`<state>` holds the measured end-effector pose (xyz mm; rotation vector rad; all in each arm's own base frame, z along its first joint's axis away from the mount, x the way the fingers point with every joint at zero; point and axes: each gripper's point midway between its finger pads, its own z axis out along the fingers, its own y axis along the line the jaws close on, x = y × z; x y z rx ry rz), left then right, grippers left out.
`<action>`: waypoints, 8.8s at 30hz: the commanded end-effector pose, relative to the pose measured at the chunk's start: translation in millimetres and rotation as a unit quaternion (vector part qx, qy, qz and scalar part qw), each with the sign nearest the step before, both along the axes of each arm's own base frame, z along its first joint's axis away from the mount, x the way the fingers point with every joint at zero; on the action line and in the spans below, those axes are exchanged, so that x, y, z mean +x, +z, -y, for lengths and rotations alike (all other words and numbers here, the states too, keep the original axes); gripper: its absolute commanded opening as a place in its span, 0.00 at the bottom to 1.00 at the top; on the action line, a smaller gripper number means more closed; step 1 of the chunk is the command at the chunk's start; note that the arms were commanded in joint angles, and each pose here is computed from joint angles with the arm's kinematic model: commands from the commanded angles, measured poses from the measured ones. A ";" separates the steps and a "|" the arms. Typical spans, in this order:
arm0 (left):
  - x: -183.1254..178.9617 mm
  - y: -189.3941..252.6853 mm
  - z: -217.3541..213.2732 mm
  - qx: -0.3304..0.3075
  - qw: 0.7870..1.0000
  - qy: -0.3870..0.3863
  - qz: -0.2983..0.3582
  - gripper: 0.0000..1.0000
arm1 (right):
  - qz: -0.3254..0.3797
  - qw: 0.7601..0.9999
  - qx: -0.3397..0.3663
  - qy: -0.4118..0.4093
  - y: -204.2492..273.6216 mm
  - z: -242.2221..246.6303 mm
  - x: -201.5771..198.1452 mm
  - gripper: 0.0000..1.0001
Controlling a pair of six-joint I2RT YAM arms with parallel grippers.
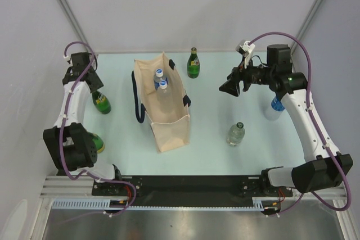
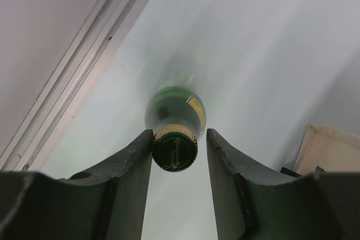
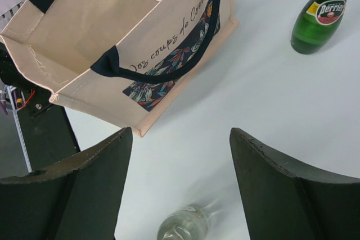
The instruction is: Place the beverage into the canvas bag
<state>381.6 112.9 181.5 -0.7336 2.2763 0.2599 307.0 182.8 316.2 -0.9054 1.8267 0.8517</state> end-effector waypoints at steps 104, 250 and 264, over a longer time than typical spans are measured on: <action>21.5 184.7 246.3 0.012 0.904 -0.383 0.190 0.00 | -0.033 0.999 -0.005 0.040 -28.9 -5.6 -8.1 0.76; -136.2 158.7 188.9 -0.076 0.903 -0.287 0.311 1.00 | 0.252 0.966 0.038 0.037 187.8 -53.6 -13.5 0.00; -147.1 158.1 181.2 -0.081 0.906 -0.270 0.317 1.00 | 0.222 0.961 0.066 0.150 177.6 -142.0 -24.3 0.00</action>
